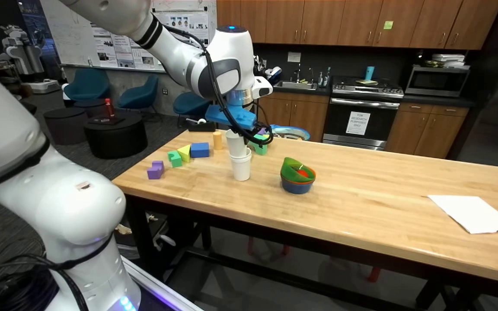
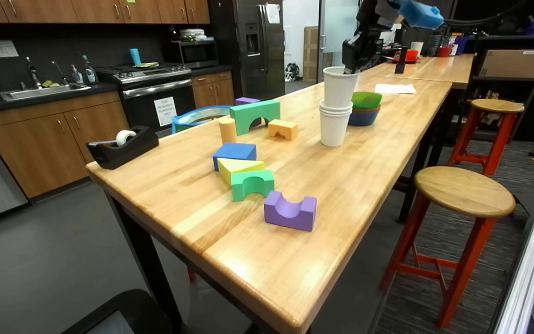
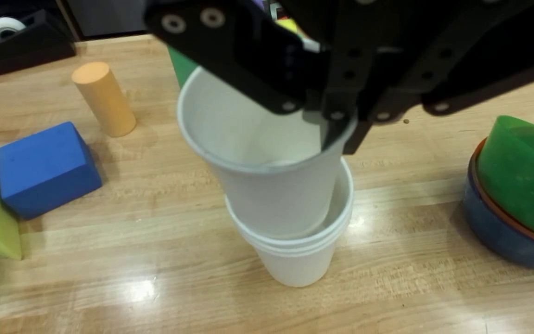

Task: Put the middle cup and the first left cup in the right cup, respectively

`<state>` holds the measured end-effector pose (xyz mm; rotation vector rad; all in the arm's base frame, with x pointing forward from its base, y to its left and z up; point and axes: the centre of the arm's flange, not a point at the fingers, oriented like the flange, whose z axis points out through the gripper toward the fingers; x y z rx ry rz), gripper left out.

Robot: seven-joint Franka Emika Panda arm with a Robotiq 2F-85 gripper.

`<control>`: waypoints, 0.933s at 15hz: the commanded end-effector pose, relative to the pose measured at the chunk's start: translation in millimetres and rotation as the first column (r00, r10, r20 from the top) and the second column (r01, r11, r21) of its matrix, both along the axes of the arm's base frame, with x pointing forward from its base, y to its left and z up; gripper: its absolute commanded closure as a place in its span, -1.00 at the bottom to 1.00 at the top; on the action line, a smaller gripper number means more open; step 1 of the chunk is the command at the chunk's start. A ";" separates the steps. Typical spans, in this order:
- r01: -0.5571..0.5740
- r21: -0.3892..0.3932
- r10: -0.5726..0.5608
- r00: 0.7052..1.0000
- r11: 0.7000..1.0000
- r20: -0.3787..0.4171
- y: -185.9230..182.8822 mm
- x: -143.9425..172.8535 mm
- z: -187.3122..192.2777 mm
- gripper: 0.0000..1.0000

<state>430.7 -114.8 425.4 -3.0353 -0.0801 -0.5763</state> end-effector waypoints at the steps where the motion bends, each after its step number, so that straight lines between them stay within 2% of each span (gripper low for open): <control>1: 0.000 0.005 0.000 1.000 1.000 0.000 -3.5 2.6 -7.3 0.98; 13: 0.011 0.017 -0.011 0.999 1.000 -0.036 -7.0 21.3 -29.7 0.98; 14: 0.014 0.020 -0.014 0.999 1.000 -0.034 -7.0 22.0 -30.3 0.43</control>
